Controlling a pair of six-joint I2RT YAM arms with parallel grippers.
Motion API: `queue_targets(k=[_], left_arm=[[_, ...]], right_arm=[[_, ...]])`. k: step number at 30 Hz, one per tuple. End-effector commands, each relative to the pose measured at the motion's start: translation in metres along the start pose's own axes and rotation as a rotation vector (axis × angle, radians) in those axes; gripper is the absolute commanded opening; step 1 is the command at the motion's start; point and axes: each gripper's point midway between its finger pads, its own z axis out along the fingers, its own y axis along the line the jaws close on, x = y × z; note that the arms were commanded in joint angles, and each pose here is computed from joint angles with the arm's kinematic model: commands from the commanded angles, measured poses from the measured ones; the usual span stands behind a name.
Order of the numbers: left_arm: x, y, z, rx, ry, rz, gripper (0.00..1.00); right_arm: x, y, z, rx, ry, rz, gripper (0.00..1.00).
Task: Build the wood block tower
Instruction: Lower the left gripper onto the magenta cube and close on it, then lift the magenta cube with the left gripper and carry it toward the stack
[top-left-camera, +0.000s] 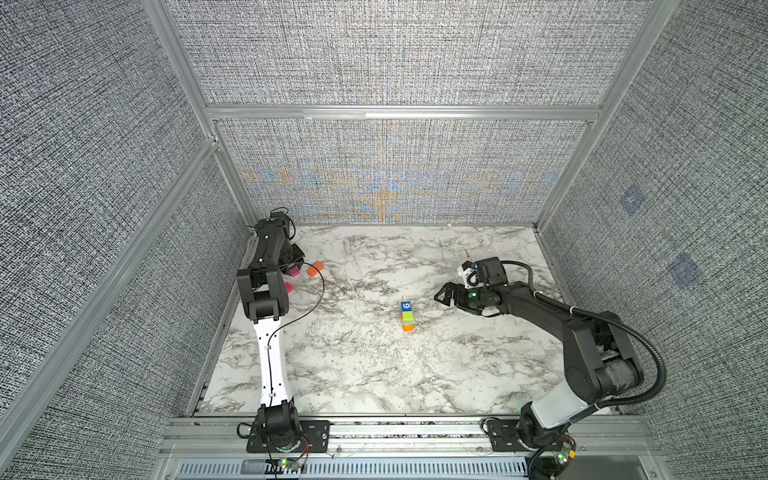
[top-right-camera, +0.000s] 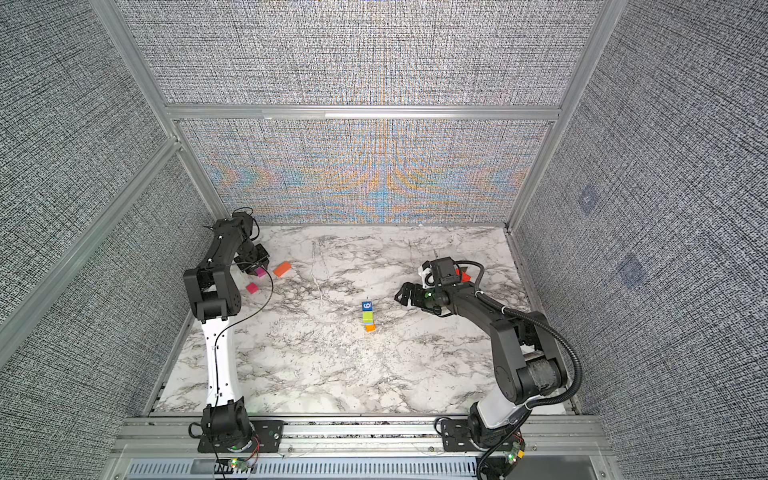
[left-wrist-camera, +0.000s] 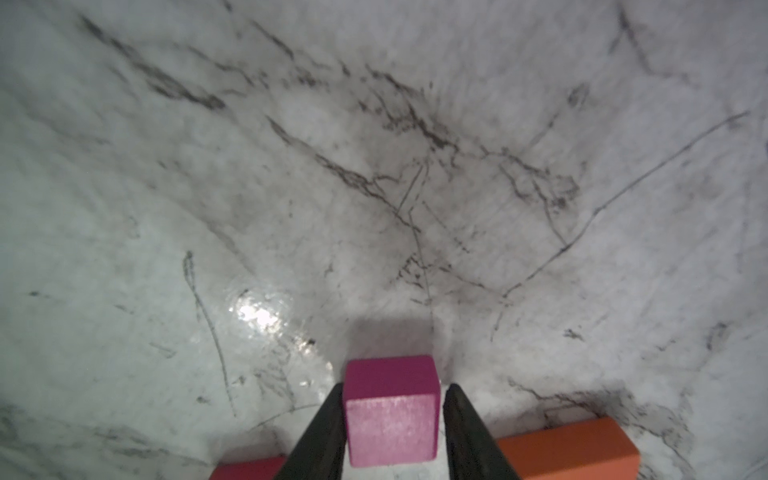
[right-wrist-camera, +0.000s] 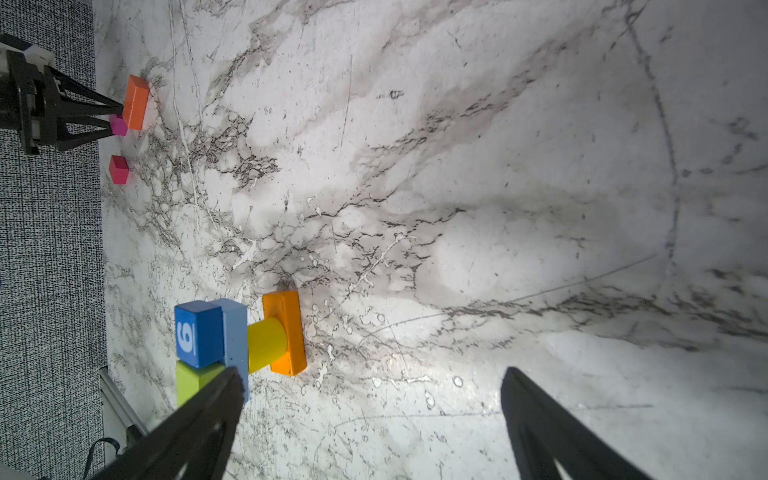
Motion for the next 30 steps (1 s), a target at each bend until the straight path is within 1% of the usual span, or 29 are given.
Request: queue_targets(k=[1,10,18,23,30], left_arm=[[0.003,0.003,-0.004,-0.009,0.006,0.016,0.36],[0.012,0.007,-0.022,-0.022,0.01,0.079,0.28],[0.027,-0.005,-0.067,0.002,-0.037,0.166,0.28],[0.049,-0.02,-0.1,0.008,-0.072,0.259,0.27],[0.094,-0.044,-0.136,0.045,-0.087,0.378,0.28]], right_arm=[[-0.003,0.005,-0.001,-0.021,-0.008,-0.005,0.99],[-0.004,0.009,-0.007,-0.027,-0.017,-0.013,0.99],[-0.004,0.019,-0.024,-0.042,-0.025,-0.028,0.99],[0.003,0.022,-0.04,-0.029,-0.03,-0.038,0.99],[0.021,0.014,-0.068,0.038,-0.043,-0.031,0.99]])
